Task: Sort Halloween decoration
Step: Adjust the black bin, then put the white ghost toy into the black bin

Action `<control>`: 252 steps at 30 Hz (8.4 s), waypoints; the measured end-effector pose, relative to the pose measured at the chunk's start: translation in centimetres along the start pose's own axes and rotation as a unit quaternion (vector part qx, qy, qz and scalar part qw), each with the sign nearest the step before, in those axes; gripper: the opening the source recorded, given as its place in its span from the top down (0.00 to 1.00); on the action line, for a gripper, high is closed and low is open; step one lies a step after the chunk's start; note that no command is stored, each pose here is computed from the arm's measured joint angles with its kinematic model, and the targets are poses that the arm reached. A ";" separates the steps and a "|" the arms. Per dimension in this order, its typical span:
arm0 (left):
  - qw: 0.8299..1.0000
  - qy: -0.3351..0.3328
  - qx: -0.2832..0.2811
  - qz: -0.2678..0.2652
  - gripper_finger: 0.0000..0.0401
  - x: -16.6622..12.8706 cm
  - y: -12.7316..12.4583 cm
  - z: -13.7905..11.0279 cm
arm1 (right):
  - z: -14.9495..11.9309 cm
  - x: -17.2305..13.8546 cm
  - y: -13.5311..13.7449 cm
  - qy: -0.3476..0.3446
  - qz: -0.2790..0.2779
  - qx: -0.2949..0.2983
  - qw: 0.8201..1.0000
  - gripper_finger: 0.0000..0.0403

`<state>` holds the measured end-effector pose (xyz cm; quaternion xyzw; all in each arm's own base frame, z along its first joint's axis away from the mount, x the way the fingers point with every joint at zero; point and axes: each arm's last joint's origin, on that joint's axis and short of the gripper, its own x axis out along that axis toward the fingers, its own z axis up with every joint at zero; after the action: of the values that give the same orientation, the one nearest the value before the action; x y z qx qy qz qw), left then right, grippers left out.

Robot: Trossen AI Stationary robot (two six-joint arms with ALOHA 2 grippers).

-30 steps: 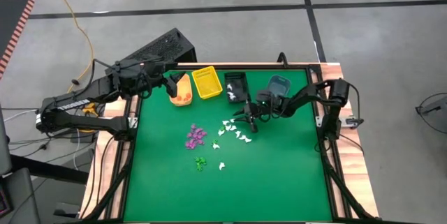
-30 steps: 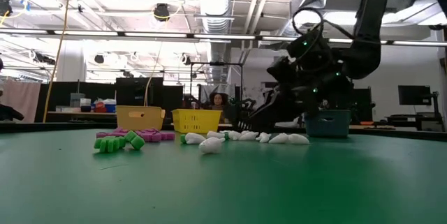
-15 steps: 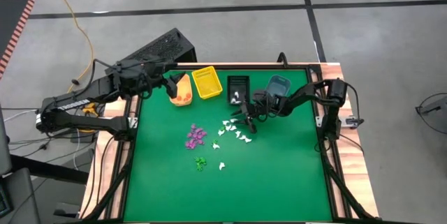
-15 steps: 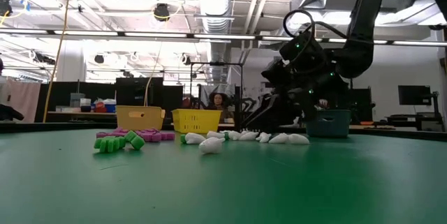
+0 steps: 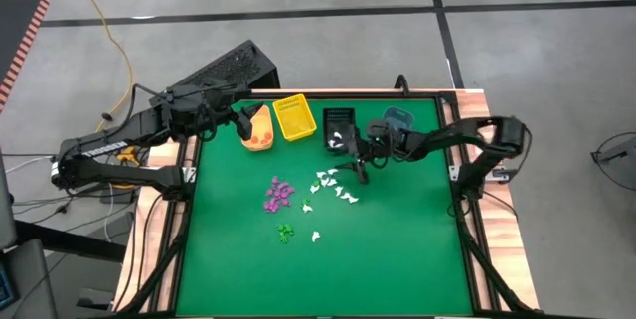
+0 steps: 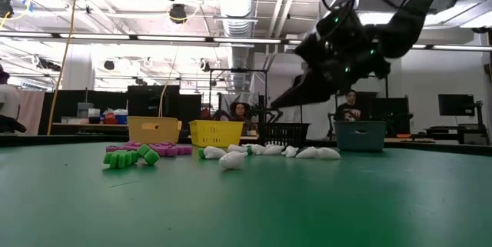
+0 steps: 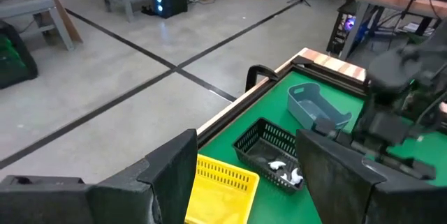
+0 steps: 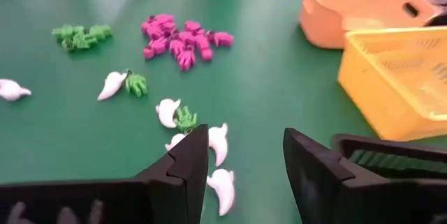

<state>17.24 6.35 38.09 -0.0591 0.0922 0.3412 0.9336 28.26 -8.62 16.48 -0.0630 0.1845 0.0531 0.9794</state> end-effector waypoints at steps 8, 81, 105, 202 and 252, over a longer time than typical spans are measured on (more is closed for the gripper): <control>1.000 0.005 0.005 0.001 0.42 0.0 0.0 -0.1 | -1.2 -0.2 1.1 0.082 0.012 0.053 0.995 0.62; 1.000 0.022 0.013 0.006 0.42 0.0 0.1 -0.5 | -4.7 3.9 0.9 0.071 0.014 0.016 0.997 0.69; 1.000 0.022 0.011 0.006 0.42 0.0 0.1 -0.5 | -5.4 3.7 1.0 0.113 0.004 0.058 0.992 0.84; 0.999 0.026 0.008 -0.031 0.42 0.0 -0.1 -0.5 | -0.9 -3.3 14.0 0.094 -0.081 0.116 0.985 0.65; 1.000 0.019 -0.016 0.003 0.42 0.0 0.0 -0.4 | -5.8 -4.1 12.2 0.061 -0.067 0.051 0.995 0.66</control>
<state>17.16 6.32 37.70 -0.0802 0.1052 0.3441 0.9296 20.88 2.26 11.32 -0.0283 0.2413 -0.0255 0.9697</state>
